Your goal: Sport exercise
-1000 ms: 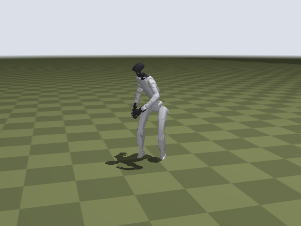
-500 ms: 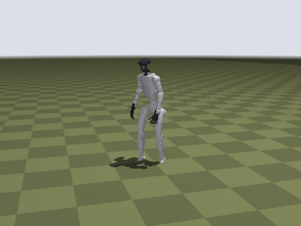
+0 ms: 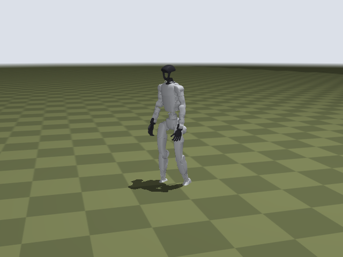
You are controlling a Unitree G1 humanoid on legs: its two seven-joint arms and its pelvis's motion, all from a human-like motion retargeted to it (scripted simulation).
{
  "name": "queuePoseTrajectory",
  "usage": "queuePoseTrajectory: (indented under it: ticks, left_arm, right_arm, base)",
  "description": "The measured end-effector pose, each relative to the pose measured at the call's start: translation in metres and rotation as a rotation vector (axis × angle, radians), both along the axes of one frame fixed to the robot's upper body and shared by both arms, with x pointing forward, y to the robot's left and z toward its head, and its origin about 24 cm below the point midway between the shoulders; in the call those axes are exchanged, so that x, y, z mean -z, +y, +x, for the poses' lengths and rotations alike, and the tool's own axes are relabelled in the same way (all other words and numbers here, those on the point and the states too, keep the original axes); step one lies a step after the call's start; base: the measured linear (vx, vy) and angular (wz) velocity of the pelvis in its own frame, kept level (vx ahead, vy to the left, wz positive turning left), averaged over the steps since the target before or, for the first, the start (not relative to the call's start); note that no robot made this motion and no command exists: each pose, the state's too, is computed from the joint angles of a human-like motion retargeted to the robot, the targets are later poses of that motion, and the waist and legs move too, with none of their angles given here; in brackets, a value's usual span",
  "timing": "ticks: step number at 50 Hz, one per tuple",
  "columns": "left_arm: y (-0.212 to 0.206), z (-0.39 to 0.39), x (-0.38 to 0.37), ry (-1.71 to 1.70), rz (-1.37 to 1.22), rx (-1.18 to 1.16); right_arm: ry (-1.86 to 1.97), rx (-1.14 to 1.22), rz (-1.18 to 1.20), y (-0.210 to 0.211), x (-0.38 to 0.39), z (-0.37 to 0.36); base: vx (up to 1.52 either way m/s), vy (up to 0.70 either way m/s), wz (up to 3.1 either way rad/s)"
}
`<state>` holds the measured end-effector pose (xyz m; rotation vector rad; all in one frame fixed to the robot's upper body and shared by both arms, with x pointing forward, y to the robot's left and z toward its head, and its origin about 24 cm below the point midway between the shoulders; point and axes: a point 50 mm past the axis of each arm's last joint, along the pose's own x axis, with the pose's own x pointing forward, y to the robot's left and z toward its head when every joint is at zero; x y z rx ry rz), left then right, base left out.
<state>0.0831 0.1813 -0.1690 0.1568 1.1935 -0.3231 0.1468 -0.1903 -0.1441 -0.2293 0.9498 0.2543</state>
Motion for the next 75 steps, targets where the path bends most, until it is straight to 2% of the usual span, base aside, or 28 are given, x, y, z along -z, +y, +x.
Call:
queuePoseTrajectory:
  ticks: [75]
  left_arm:
    - [0.005,-0.074,0.010,0.160,0.145,-0.085]
  right_arm:
    - [-0.079,-0.089,-0.007,0.031,-0.008,0.026]
  base:
    - [0.01,-0.01,-0.19]
